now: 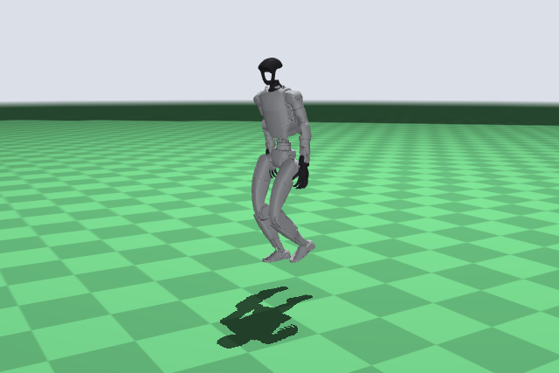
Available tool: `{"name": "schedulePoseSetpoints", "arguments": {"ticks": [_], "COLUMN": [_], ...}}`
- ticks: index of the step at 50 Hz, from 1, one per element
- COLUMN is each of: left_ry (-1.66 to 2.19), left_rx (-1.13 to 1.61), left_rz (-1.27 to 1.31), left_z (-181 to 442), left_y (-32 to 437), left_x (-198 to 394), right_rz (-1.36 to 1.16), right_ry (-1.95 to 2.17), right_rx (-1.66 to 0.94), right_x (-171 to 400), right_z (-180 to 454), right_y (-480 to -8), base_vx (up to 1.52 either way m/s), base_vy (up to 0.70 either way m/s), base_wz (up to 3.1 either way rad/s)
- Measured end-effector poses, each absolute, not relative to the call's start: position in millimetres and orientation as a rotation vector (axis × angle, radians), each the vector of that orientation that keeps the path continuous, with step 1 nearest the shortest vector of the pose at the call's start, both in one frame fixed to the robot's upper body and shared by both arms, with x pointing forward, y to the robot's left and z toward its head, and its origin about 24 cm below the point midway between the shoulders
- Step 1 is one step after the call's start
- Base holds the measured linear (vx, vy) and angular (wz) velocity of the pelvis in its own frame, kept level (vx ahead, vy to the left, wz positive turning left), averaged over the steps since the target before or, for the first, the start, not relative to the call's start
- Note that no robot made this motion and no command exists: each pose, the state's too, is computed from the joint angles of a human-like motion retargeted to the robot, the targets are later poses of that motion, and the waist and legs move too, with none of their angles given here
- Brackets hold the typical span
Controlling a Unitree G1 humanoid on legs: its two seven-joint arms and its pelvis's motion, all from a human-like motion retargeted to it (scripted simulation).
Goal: Walk
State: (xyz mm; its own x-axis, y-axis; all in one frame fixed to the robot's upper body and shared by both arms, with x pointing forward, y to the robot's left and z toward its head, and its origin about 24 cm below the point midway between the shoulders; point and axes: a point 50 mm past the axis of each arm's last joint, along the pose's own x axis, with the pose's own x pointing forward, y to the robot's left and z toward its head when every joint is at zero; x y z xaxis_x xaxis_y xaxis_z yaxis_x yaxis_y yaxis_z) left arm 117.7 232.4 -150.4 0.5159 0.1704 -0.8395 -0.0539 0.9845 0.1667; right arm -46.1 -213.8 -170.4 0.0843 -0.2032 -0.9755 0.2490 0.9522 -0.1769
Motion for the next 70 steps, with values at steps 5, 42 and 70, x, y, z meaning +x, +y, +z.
{"name": "schedulePoseSetpoints", "arguments": {"ticks": [5,42,70], "left_ry": [1.074,0.95,1.204], "left_rx": [0.11,0.16,0.005], "left_rz": [0.123,0.293,0.141], "left_z": [-156.8,-143.3,-167.9], "left_y": [228.8,245.6,216.0], "left_x": [98.4,122.6,73.7], "right_rz": [-0.381,-0.621,-0.371], "right_ry": [1.476,1.236,1.409], "right_rx": [0.046,0.098,0.327], "right_x": [-61.2,10.8,-36.2], "right_z": [-168.0,-169.9,-176.8], "right_y": [-216.5,-216.5,-168.4], "base_vx": [0.78,0.76,0.58], "base_vy": [0.06,0.01,-0.05], "base_wz": [0.15,0.37,0.44]}}
